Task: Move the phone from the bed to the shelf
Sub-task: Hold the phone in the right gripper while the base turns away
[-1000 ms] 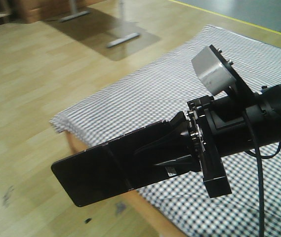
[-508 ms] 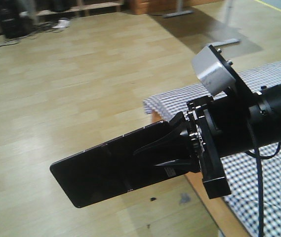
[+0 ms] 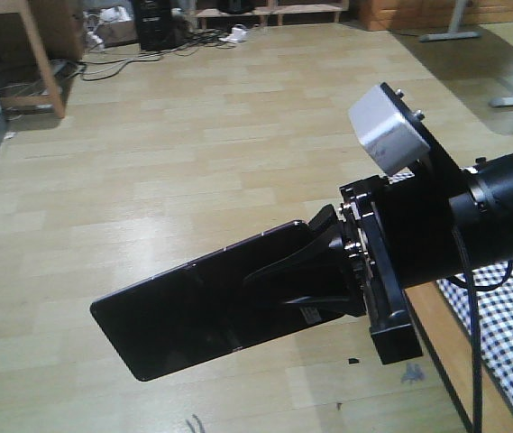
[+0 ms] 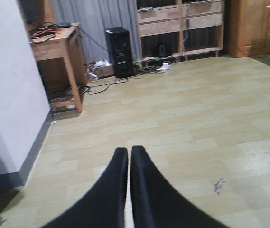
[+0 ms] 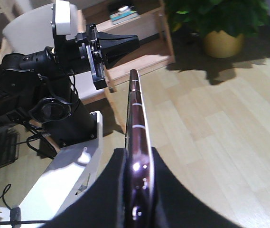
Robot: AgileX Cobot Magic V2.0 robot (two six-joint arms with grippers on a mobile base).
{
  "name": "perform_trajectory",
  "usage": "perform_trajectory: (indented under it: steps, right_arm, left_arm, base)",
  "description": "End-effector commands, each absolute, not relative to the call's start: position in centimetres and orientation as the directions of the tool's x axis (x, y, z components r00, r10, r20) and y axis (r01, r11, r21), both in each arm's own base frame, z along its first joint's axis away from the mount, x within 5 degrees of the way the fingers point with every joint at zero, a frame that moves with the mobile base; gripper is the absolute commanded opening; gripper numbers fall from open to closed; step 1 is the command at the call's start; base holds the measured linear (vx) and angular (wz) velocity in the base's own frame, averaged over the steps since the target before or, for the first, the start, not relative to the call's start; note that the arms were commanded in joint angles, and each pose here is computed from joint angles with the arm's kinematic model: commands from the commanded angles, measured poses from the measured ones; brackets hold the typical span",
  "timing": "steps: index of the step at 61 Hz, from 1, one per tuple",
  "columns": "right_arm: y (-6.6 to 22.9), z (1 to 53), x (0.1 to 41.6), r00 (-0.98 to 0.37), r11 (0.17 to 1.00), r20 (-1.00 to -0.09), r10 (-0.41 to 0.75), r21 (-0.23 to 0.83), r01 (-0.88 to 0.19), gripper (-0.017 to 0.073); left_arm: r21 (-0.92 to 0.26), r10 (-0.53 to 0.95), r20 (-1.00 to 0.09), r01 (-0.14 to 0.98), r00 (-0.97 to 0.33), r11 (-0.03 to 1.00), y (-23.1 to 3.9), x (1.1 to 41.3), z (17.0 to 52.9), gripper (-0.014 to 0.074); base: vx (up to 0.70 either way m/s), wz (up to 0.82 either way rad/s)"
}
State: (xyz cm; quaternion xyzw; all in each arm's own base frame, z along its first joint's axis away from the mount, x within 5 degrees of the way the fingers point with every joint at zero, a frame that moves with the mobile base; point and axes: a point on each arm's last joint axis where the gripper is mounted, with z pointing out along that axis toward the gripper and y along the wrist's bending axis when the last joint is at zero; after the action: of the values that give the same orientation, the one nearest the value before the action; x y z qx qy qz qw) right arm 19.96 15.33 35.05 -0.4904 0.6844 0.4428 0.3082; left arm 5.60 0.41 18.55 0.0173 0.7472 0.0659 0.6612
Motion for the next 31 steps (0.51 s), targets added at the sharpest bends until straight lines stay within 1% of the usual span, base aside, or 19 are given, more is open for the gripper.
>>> perform_trajectory:
  steps: [1,16,31]
  right_arm:
    - [15.35,37.16,18.77,-0.307,0.040,-0.894,-0.327,0.312,-0.949,-0.0002]
    - [15.35,37.16,18.77,-0.307,0.040,-0.894,-0.327,0.312,-0.949,-0.0002]
    - [15.35,37.16,18.77,-0.307,0.040,-0.894,-0.327,0.311,-0.950,-0.0002]
  left_arm:
    - [0.108,0.106,-0.994,-0.073,-0.019,0.991,0.40,5.48,20.05,0.0001]
    - [0.108,0.106,-0.994,-0.073,-0.019,0.991,0.40,5.48,20.05,0.0001]
    - [0.108,0.106,-0.994,-0.073,-0.019,0.991,0.40,5.48,20.05,0.0001]
  base:
    - [-0.08,0.32]
    - [-0.06,0.23]
    - [0.00,0.02]
